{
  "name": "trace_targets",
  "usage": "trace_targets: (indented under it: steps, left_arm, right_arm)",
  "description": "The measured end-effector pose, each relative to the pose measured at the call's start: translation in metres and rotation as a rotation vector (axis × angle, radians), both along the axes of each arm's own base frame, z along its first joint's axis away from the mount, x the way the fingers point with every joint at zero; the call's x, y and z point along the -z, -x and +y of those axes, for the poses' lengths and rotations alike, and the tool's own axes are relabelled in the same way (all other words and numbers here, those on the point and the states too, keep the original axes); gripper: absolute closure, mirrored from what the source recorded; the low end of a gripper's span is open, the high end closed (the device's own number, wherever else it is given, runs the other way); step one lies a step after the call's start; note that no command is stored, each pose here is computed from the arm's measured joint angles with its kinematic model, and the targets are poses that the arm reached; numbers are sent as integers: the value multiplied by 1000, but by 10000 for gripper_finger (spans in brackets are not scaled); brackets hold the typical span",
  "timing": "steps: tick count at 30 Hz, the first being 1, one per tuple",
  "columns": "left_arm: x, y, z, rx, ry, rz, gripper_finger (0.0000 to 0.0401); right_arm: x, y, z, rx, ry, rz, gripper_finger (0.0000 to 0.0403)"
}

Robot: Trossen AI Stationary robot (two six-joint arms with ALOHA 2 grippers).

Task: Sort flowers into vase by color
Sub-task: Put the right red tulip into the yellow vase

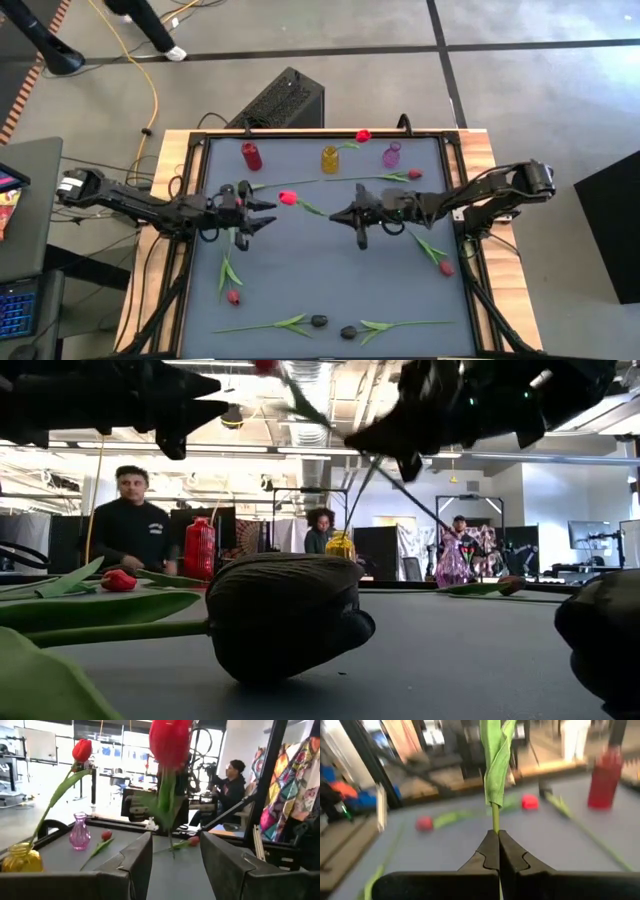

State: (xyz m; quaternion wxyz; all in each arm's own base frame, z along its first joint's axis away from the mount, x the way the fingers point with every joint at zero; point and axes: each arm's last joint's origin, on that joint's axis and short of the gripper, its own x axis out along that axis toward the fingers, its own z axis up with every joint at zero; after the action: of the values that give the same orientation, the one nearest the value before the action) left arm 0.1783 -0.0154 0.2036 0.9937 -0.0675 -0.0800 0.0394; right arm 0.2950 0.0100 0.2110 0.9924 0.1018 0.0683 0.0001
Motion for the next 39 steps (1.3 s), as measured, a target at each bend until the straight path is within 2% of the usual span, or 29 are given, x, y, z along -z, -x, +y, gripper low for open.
trace_targets:
  steps: [5,12,17,26,39]
  left_arm:
    - [-7,-20,2,-38,-7,18,246]
    - [-12,-69,3,-58,-35,83,246]
    - [-10,-86,7,-75,-28,98,246]
    - [-18,-88,13,-18,-9,-8,246]
    - [-20,-87,29,-76,67,-44,246]
  right_arm:
    - [-14,-6,-4,10,-5,-136,386]
    - [-15,-27,-6,-10,6,-145,386]
    - [-17,-30,-6,-21,20,-151,386]
    - [-19,-29,-14,-1,33,-164,386]
    - [-20,-29,-19,12,33,-178,386]
